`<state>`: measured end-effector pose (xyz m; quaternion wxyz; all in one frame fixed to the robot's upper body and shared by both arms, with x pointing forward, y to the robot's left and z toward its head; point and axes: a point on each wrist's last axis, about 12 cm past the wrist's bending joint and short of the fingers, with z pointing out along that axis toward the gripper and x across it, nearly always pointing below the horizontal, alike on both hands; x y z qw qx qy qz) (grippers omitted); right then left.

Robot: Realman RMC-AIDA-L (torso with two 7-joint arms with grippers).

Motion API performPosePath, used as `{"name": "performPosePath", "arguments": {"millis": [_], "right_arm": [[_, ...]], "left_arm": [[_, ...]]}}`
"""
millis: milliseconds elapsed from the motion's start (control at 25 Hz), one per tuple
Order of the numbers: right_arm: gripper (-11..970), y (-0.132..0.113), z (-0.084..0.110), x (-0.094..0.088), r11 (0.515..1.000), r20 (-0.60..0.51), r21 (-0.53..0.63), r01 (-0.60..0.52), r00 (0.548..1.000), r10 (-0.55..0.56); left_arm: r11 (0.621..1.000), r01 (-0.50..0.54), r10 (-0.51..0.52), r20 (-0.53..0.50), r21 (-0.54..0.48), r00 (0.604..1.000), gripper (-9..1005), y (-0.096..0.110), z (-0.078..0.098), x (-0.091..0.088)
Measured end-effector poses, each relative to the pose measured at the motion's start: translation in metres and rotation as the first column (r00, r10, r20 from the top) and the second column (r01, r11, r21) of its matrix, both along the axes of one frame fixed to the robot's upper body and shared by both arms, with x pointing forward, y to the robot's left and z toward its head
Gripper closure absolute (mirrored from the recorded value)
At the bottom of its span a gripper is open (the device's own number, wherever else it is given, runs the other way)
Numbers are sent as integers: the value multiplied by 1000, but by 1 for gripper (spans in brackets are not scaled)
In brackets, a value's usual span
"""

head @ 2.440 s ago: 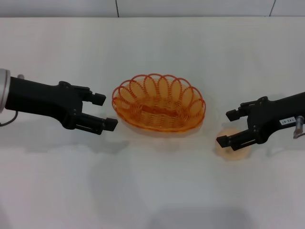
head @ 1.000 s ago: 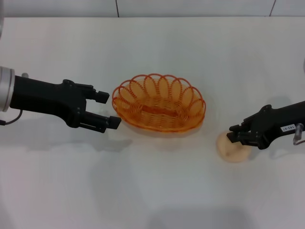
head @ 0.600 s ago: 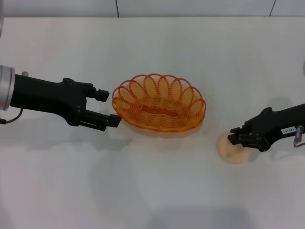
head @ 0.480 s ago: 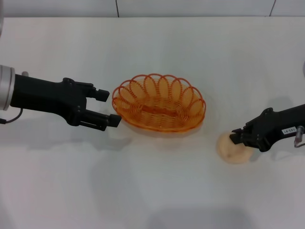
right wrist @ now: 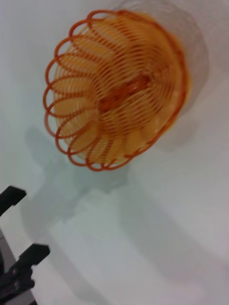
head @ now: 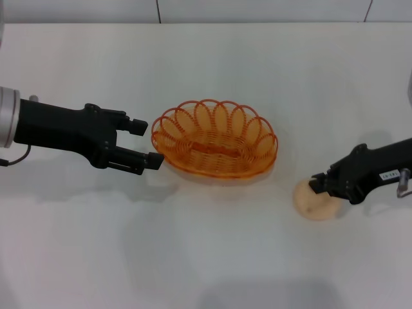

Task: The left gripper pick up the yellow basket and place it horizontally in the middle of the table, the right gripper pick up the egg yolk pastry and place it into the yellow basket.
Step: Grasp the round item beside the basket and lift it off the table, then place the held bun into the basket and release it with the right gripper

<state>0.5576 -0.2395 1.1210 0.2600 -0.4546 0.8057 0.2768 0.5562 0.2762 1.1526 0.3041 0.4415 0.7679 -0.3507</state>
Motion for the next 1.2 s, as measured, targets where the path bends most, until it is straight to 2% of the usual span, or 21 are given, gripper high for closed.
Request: {"name": "performPosePath", "arguments": {"millis": [400, 440, 680, 920, 1200], "right_arm": [[930, 12, 28, 5, 999, 55, 29, -14, 998, 13], [930, 17, 36, 7, 999, 74, 48, -18, 997, 15], [931, 33, 54, 16, 995, 116, 88, -46, 993, 36], [931, 62, 59, 28, 992, 159, 97, -81, 985, 65], [921, 91, 53, 40, 994, 214, 79, -82, 975, 63]], "left_arm": [[1000, -6, 6, 14, 3, 1000, 149, 1, 0, 2], [1000, -7, 7, 14, 4, 1000, 149, 1, 0, 1], [1000, -8, 8, 12, 5, 1000, 149, 3, -1, 0], [1000, 0, 0, 13, 3, 1000, 149, 1, -1, -1], [1000, 4, -4, 12, 1, 1000, 148, 0, -2, -1]]}}
